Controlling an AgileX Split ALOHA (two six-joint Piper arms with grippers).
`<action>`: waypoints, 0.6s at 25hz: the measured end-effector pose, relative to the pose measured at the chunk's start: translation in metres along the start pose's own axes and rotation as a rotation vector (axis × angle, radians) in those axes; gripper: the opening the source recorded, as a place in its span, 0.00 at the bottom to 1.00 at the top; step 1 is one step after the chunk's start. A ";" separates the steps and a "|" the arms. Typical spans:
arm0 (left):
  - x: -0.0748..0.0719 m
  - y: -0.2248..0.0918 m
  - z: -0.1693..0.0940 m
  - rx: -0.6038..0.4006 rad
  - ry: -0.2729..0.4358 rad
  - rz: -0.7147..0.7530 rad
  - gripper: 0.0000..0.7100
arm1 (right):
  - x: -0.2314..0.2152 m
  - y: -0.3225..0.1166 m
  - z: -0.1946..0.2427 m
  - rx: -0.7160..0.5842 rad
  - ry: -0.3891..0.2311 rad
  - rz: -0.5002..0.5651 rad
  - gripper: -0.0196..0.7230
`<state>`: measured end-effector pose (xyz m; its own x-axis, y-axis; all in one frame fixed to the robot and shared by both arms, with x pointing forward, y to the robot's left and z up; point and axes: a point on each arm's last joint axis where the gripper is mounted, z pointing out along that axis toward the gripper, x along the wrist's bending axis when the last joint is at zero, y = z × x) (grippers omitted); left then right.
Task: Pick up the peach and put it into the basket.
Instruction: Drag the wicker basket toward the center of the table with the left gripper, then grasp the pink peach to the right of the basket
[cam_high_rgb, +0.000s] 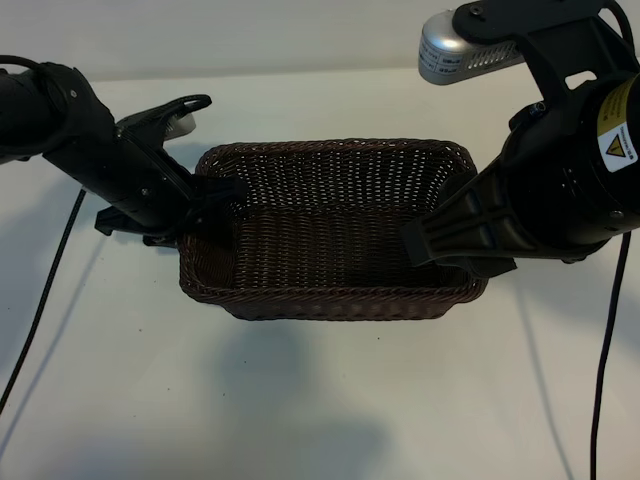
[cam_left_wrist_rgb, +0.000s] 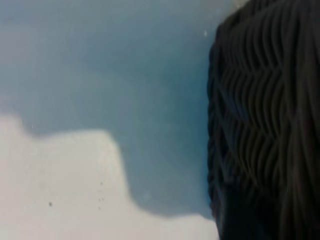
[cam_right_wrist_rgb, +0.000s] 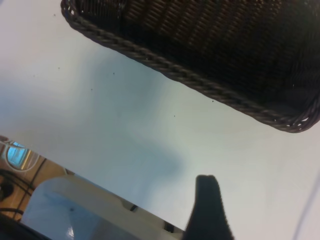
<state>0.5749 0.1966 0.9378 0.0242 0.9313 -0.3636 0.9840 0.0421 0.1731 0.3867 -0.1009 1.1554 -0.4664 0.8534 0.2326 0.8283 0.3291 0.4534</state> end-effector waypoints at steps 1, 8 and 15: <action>-0.001 0.000 -0.002 0.001 -0.003 0.002 0.56 | 0.000 0.000 0.000 0.000 0.000 0.000 0.73; -0.011 -0.005 -0.040 -0.053 -0.001 0.015 0.75 | 0.000 0.000 0.000 0.000 0.000 0.000 0.73; -0.019 -0.019 -0.096 -0.143 0.055 0.035 0.76 | 0.000 0.000 0.000 0.005 -0.003 0.000 0.73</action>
<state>0.5392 0.2129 1.0294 0.0443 0.9513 -0.3050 0.9475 0.0568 0.3148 0.3864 -0.1012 1.1551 -0.4656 0.8545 0.2304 0.8298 0.3310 0.4493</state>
